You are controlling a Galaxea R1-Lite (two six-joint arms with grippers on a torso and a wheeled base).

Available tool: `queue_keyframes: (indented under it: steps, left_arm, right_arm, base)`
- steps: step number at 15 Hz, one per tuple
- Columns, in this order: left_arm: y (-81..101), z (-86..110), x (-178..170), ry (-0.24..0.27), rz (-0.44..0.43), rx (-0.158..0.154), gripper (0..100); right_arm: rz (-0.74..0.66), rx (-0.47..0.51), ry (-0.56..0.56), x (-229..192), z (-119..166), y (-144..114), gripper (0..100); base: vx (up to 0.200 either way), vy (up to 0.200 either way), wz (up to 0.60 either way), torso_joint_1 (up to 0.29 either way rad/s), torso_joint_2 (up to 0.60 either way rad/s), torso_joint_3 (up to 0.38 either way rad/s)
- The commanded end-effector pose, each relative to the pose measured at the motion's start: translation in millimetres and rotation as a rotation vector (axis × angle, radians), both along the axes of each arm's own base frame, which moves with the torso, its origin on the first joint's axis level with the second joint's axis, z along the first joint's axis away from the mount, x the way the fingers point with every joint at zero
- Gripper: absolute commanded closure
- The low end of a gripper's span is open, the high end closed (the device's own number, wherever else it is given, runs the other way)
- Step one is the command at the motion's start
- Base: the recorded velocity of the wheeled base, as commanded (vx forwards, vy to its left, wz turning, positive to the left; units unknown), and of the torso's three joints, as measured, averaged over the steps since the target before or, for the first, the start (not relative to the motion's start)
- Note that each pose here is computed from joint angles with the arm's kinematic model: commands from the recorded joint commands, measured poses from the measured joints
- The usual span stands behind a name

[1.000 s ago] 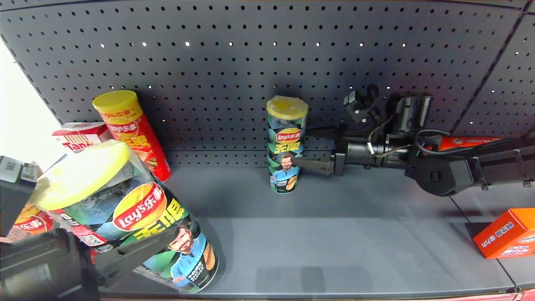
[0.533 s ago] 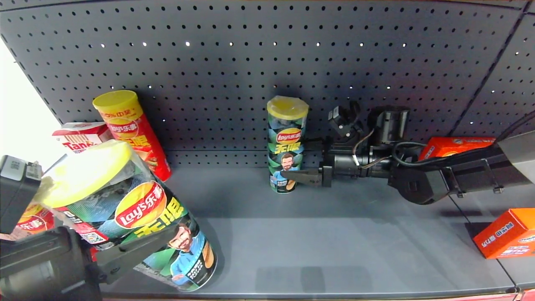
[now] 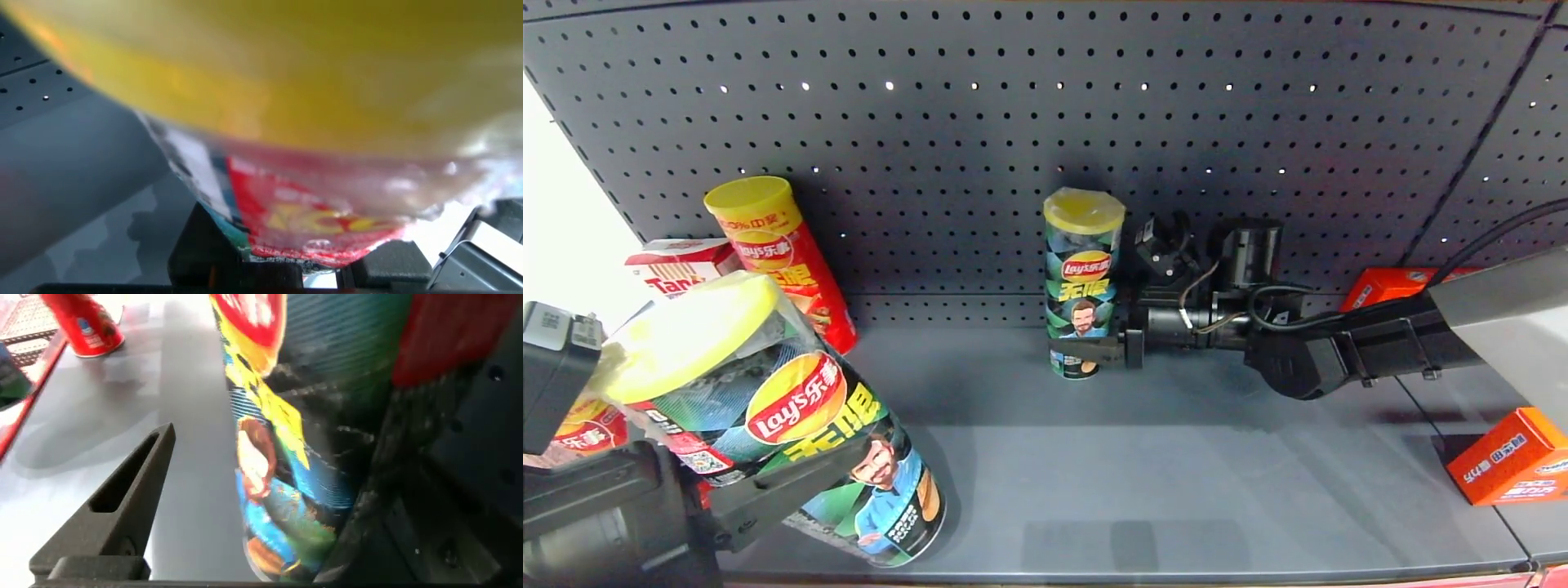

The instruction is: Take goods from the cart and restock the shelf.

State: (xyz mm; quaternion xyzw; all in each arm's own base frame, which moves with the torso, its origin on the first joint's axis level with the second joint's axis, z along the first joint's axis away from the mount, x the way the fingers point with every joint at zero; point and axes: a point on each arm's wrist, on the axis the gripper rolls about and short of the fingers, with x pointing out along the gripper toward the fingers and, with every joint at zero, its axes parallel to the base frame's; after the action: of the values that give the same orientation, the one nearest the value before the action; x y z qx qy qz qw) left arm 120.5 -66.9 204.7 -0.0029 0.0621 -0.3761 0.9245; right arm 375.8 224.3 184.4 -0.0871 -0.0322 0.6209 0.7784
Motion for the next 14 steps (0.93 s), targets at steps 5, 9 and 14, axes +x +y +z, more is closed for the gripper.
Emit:
queue_keyframes:
  steps: [5,9,14]
  left_arm:
    - [0.4,-1.0,-1,0.002,0.002,0.001,100]
    - [0.5,-0.8,-1,0.000,0.002,0.001,100]
    - [0.2,0.1,-1,-0.003,-0.001,0.000,100]
  right_arm:
    - [0.027,0.021,-0.019,4,-7,17,100]
    - [0.030,0.034,-0.040,-5,8,14,100]
    - [0.046,0.056,-0.051,-47,38,-1,100]
  base:
    - [0.000,0.000,0.00,0.000,0.00,0.000]
    - [0.000,0.000,0.00,0.000,0.00,0.000]
    - [0.000,0.000,0.00,0.000,0.00,0.000]
